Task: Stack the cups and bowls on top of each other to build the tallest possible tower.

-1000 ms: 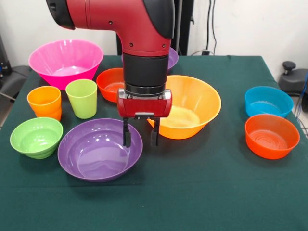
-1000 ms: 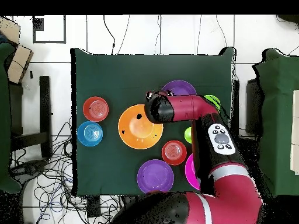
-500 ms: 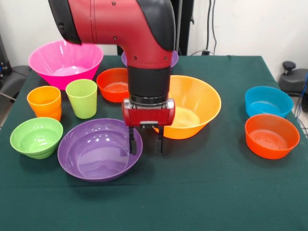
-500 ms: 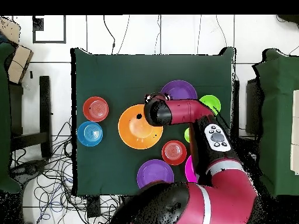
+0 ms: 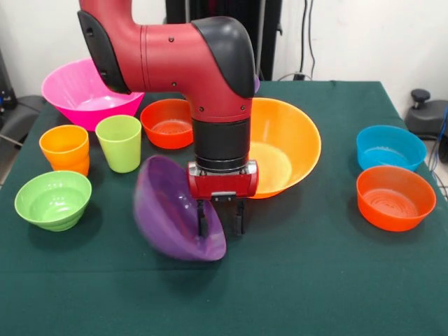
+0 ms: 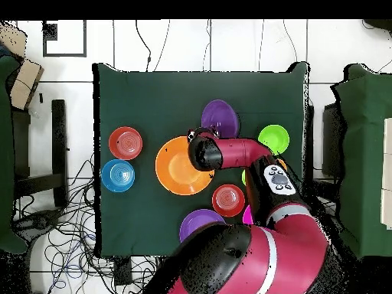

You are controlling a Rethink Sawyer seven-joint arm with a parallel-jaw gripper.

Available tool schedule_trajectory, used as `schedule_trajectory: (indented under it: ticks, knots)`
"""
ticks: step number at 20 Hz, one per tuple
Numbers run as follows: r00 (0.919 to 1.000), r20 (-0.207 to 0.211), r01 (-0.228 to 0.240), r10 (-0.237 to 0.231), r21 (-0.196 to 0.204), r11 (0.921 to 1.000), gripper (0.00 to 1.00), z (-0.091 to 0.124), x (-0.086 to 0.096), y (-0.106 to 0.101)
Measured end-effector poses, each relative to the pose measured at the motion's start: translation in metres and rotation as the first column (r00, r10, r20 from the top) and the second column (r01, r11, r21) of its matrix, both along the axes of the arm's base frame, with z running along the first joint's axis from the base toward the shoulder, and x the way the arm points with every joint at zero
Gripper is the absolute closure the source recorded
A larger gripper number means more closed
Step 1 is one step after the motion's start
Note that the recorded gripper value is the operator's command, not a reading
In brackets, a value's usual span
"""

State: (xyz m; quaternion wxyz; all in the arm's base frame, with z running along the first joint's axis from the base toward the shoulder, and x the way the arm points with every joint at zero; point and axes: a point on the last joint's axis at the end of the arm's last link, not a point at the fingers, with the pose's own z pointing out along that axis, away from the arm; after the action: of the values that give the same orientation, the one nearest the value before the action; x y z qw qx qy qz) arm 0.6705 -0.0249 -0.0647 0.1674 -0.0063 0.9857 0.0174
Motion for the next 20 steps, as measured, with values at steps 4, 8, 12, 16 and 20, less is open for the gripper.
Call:
schedule_trajectory:
  ticks: [4, 8, 12, 16, 20]
  knots:
    - [1.0, 0.003, 0.003, -0.003, 0.001, 1.0, 0.0, 0.0, 0.0, -0.002]
    - [1.0, 0.004, 0.004, -0.004, 0.002, 1.0, 0.0, 0.0, 0.001, -0.002]
    - [1.0, 0.004, 0.004, -0.004, 0.002, 1.0, 0.0, 0.001, 0.001, -0.002]
    - [1.0, 0.008, 0.004, -0.004, 0.0, 1.0, 0.0, 0.003, 0.002, -0.003]
    - [0.9999, 0.01, 0.005, -0.005, -0.007, 1.0, 0.0, 0.011, 0.006, -0.007]
